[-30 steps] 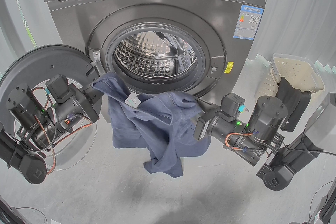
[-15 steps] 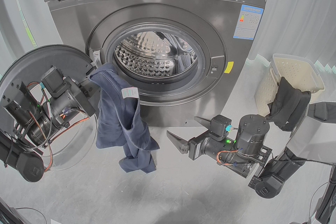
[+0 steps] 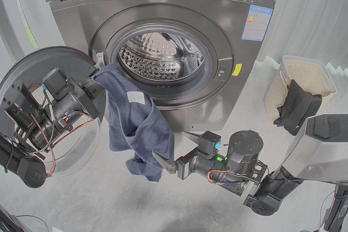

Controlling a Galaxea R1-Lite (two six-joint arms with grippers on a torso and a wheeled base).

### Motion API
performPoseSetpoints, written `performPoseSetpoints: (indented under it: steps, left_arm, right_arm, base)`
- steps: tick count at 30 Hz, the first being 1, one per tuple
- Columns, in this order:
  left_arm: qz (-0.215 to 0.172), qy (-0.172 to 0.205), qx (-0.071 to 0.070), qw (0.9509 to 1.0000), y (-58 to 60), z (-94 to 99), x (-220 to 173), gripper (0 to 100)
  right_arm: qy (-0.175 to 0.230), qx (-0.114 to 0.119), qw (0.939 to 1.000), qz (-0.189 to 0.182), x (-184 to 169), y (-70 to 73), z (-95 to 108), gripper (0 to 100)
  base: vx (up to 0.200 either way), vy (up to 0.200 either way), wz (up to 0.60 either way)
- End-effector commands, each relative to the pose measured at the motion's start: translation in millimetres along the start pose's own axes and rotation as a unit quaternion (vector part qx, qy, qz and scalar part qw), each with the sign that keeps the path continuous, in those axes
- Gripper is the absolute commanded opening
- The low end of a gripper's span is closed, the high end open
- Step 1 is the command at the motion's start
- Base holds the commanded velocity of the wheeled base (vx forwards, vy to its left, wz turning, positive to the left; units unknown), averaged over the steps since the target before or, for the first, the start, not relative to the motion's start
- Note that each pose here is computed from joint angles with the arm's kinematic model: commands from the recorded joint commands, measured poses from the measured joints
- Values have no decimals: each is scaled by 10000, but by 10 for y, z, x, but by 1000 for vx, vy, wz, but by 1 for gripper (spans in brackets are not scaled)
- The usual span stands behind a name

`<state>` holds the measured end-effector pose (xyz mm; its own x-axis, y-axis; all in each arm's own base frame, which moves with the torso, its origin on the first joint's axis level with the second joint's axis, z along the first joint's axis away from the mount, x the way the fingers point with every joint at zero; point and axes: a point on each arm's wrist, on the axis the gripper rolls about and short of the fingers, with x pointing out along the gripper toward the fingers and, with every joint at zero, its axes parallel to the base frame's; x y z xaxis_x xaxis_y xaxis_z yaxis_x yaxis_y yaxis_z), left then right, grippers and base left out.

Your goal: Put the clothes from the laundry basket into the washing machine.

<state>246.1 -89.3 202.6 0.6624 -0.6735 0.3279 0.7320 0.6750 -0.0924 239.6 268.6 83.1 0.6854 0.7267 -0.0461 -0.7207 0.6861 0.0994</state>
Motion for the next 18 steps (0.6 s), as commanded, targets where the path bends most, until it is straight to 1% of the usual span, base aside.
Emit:
performPoseSetpoints:
  steps: [1, 2, 6, 9, 12, 18]
  left_arm:
    - [0, 10, -7, 10000, 4, -11, 9, 0]
    - [11, 21, -6, 10000, 8, -20, 12, 0]
    - [15, 35, -5, 10000, 12, -29, 14, 0]
    - [-5, 41, -21, 10000, -3, -38, 24, 0]
    - [10, 91, -39, 10000, -3, -74, 31, 0]
    - [32, 142, -58, 9999, 15, -111, 46, 0]
  right_arm:
    - [53, -5, 10000, 79, 75, 54, -83, 100]
    - [109, -14, 9996, 250, 118, 160, -149, 100]
    - [65, -28, 9987, 508, 166, 317, -211, 100]
    - [-37, -16, 9980, 634, 245, 404, -222, 100]
    - [-114, -12, 9975, 704, 323, 457, -238, 100]
    - [-261, -8, 9967, 773, 437, 516, -252, 100]
  base:
    - [0, 0, 0]
    - [0, 0, 0]
    - [0, 0, 0]
    - [0, 0, 0]
    - [0, 0, 0]
    - [0, 0, 0]
